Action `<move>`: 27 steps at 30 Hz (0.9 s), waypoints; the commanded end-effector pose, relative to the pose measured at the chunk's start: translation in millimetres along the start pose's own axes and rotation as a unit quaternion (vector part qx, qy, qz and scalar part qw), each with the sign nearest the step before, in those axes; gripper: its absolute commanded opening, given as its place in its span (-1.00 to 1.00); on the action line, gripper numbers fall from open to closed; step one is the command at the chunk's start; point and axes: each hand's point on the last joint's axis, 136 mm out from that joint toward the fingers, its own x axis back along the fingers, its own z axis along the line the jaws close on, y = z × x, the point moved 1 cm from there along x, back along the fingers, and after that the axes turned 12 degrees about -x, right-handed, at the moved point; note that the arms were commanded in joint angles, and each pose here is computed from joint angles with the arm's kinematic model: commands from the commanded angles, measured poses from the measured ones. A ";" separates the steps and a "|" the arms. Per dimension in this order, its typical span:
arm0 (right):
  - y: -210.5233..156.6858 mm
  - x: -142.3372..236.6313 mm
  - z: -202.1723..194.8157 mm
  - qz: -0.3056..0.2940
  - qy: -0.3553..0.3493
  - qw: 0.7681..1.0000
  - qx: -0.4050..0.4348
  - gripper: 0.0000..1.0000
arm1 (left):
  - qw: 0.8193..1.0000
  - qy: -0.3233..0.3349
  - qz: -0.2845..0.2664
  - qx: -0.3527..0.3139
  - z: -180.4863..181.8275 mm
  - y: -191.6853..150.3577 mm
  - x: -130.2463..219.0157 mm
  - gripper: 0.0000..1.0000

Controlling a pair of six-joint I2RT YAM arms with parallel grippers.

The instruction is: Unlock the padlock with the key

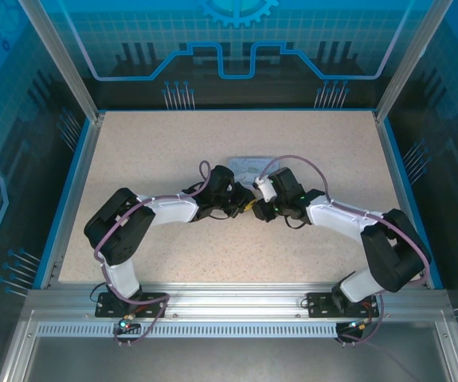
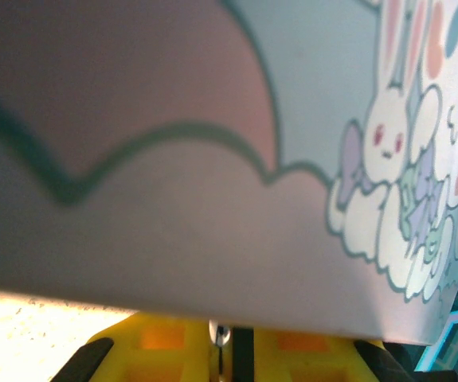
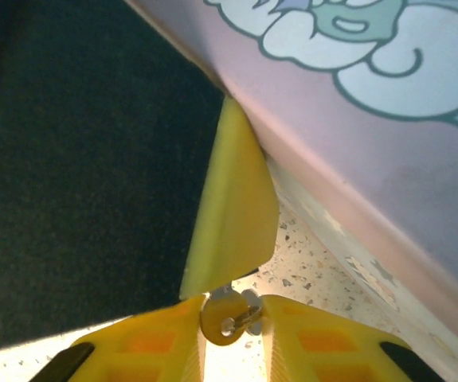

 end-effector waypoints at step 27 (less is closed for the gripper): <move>36.2 27.9 27.1 0.038 0.309 0.922 -0.230 -0.76 | 1.000 0.005 0.011 -0.013 2.0 -0.6 2.1 -1.00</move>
